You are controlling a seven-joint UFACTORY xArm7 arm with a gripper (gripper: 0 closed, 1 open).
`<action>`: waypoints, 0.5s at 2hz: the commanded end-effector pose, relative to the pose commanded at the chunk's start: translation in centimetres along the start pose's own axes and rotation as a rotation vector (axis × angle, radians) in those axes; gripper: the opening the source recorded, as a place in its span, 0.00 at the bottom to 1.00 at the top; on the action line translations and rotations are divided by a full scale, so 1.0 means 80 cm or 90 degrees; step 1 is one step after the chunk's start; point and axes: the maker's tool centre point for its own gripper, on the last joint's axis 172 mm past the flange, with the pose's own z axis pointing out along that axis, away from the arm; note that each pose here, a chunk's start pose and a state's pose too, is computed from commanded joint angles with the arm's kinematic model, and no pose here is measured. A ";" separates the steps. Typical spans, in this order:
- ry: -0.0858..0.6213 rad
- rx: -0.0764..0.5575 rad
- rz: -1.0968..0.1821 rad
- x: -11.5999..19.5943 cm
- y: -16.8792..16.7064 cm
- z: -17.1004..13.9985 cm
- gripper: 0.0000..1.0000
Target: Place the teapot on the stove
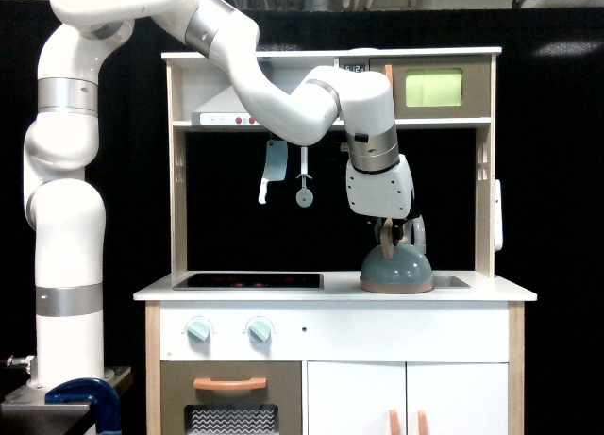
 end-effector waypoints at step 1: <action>0.000 0.000 0.000 -0.004 -0.001 -0.005 0.00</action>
